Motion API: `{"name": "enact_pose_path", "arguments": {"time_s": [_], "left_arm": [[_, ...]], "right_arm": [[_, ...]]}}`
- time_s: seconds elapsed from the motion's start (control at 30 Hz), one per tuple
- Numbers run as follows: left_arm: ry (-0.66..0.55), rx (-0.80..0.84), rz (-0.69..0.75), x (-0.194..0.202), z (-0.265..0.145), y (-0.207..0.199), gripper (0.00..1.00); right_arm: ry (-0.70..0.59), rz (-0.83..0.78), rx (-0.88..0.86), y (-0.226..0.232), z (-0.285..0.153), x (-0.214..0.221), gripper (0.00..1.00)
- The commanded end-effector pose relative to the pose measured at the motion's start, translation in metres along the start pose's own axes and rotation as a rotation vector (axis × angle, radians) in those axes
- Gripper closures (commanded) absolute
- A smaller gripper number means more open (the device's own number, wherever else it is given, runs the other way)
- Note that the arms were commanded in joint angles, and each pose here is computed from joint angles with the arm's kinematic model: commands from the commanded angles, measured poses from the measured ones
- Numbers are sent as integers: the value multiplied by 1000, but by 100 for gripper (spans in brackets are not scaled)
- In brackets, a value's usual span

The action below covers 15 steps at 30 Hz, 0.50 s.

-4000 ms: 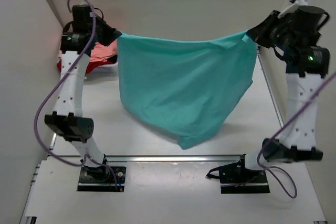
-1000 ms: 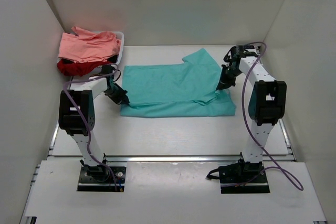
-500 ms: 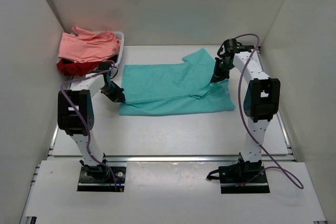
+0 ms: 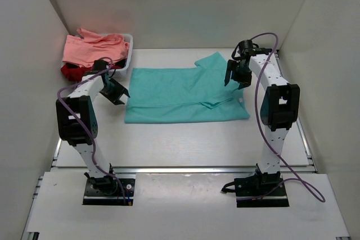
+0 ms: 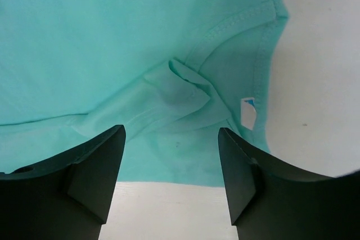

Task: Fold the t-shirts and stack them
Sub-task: Fold the flattened tshirt in 1/3 of the way

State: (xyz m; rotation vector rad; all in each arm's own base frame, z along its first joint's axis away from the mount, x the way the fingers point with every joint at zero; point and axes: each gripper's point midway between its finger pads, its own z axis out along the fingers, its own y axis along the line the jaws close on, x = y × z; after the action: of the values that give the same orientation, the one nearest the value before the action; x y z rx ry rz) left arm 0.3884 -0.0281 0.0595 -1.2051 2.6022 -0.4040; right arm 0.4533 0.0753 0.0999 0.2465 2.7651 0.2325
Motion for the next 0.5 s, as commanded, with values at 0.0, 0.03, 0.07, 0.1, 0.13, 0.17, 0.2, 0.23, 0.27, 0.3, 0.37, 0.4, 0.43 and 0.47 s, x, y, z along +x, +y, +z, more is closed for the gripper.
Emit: {"name": "enact_pose_path", "arguments": {"time_s": [0.0, 0.03, 0.07, 0.1, 0.13, 0.17, 0.2, 0.23, 0.27, 0.3, 0.37, 0.4, 0.43, 0.47], "left_arm": [[-83, 137, 89, -10, -32, -46, 47], [-91, 141, 133, -3, -34, -54, 47], [-110, 146, 139, -7, -38, -56, 47], [-84, 147, 190, 9, -33, -65, 48], [-79, 135, 220, 19, -29, -68, 51], [-86, 127, 228, 20, -28, -67, 52], [-80, 110, 259, 29, -21, -70, 52], [-78, 83, 283, 37, -16, -69, 53], [-83, 49, 292, 41, -8, -62, 54], [-71, 32, 306, 48, 0, -58, 54], [-68, -40, 327, 59, 22, -45, 56], [-49, -65, 324, 64, 29, -36, 57], [-47, -103, 322, 66, 37, -25, 59], [-48, -149, 329, 69, 46, -15, 59]], "right_arm": [[-68, -34, 26, 3, -28, -3, 36], [-71, -42, 25, 5, -28, 0, 40], [-61, -40, 19, 6, -26, 7, 41], [-66, -54, 17, 11, -29, 10, 43], [-57, -69, -2, 18, -26, 19, 43], [-41, -68, 3, 15, -18, 25, 44], [-56, -71, -7, 20, -18, 26, 43], [-33, -82, 3, 18, -10, 37, 43], [-21, -83, 1, 17, -4, 46, 43], [-28, -86, -9, 20, 2, 49, 43], [1, -82, -3, 18, 19, 70, 42], [10, -75, 0, 13, 31, 80, 42], [-15, -78, -12, 15, 33, 77, 43], [4, -92, -6, 14, 39, 87, 43]]}}
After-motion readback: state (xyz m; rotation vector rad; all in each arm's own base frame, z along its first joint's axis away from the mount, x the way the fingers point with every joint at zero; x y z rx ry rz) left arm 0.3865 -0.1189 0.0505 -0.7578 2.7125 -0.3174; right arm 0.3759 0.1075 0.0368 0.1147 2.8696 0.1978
